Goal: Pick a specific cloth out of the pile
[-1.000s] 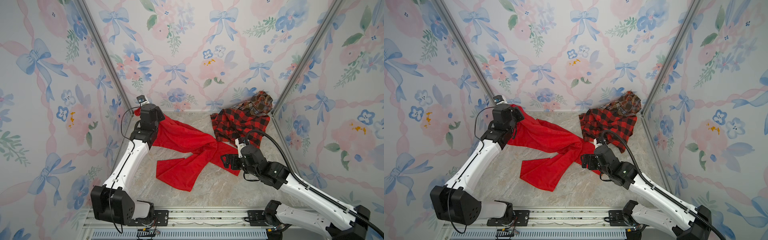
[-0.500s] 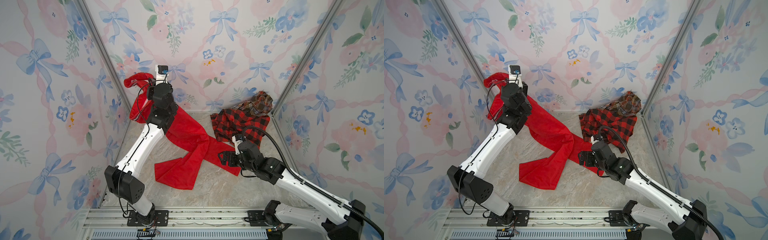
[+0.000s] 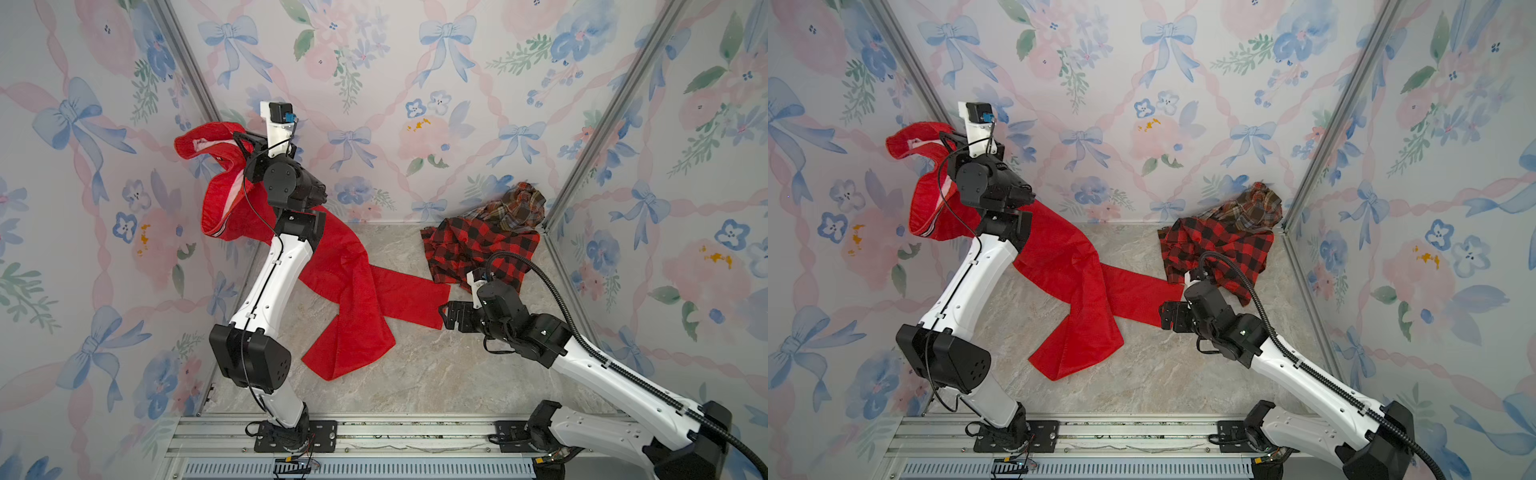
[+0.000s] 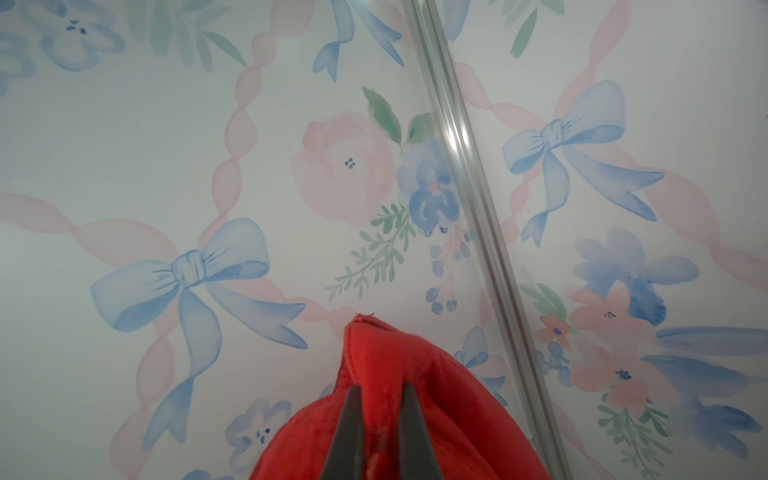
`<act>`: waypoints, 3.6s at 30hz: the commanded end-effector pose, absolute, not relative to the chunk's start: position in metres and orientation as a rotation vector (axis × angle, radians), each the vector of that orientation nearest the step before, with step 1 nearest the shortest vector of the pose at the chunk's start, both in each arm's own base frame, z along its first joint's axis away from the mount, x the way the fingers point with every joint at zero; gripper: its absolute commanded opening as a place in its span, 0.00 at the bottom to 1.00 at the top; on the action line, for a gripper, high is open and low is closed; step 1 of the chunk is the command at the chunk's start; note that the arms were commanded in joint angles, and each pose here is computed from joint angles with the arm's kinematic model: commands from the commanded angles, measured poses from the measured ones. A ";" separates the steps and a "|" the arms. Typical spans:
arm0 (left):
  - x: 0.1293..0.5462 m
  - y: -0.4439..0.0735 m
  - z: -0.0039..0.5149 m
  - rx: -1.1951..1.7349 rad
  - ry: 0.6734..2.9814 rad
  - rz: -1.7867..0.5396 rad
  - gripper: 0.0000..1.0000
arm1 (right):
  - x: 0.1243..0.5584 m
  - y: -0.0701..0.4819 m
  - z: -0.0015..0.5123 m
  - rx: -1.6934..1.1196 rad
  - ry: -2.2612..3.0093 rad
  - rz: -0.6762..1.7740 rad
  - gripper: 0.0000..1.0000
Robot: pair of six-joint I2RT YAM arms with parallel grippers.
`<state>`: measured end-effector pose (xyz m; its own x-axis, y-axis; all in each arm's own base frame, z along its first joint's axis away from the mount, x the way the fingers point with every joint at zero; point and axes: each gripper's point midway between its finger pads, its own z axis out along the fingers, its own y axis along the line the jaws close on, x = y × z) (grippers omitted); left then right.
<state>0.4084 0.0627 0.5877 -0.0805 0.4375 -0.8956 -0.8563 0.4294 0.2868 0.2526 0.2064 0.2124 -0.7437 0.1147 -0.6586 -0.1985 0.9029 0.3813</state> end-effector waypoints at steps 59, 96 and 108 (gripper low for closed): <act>0.397 -0.106 0.201 -0.003 2.245 -0.091 0.76 | 0.253 0.189 0.169 -0.009 2.416 0.575 0.97; 0.174 -0.136 0.057 -0.282 2.648 -0.349 0.00 | 0.238 0.197 0.157 -0.035 2.441 0.598 0.97; 0.291 -0.164 0.227 -0.076 2.310 -0.377 0.00 | 0.238 0.199 0.160 -0.041 2.440 0.596 0.97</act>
